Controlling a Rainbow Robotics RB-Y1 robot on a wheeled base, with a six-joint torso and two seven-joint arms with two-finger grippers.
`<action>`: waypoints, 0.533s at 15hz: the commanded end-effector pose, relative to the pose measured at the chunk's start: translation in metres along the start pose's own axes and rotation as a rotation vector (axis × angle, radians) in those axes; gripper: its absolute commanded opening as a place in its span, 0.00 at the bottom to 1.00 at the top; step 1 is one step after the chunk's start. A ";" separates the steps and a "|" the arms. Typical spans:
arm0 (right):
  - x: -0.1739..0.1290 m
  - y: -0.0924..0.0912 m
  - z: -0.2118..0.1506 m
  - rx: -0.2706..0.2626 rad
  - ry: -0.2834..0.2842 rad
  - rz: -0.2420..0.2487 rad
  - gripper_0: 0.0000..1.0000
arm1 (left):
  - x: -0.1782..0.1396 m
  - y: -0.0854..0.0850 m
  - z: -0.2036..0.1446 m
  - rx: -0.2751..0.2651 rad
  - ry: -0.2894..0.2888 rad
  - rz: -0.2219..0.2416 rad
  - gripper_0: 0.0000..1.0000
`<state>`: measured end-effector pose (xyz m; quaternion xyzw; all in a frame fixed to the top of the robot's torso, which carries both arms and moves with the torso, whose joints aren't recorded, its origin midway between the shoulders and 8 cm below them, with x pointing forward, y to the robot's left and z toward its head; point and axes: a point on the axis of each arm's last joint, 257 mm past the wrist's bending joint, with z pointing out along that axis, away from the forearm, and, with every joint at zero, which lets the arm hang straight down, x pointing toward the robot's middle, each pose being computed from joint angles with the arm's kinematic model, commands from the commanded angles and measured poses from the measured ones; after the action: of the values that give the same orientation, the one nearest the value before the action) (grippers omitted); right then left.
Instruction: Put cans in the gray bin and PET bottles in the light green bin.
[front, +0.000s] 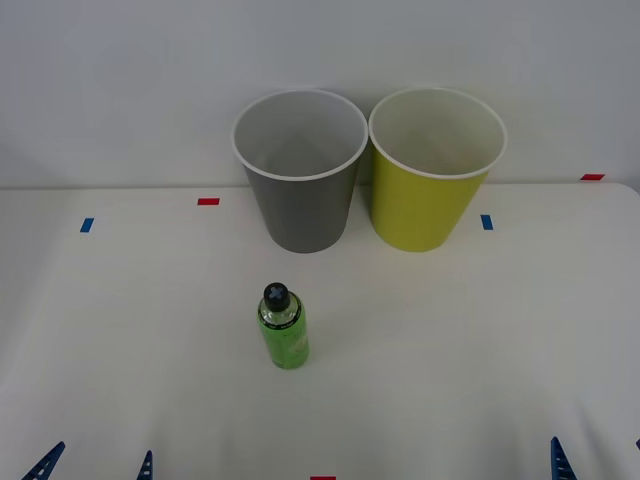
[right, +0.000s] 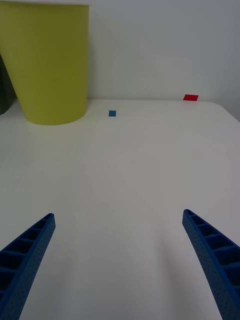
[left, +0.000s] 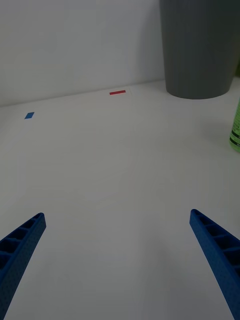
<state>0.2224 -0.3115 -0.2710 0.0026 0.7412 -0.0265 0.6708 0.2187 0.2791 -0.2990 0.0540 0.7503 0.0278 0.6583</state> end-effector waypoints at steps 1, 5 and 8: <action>0.000 0.000 0.000 0.000 0.000 0.000 0.88 | 0.000 0.000 0.000 0.000 0.000 0.000 1.00; 0.000 0.000 0.000 0.000 0.000 0.000 0.88 | 0.000 0.000 0.000 0.000 0.000 0.000 1.00; 0.000 0.000 0.000 0.000 0.000 0.000 0.88 | 0.000 0.000 0.000 0.000 0.000 0.000 1.00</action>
<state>0.2224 -0.3115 -0.2710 0.0026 0.7412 -0.0265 0.6708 0.2187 0.2791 -0.2990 0.0540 0.7503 0.0278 0.6583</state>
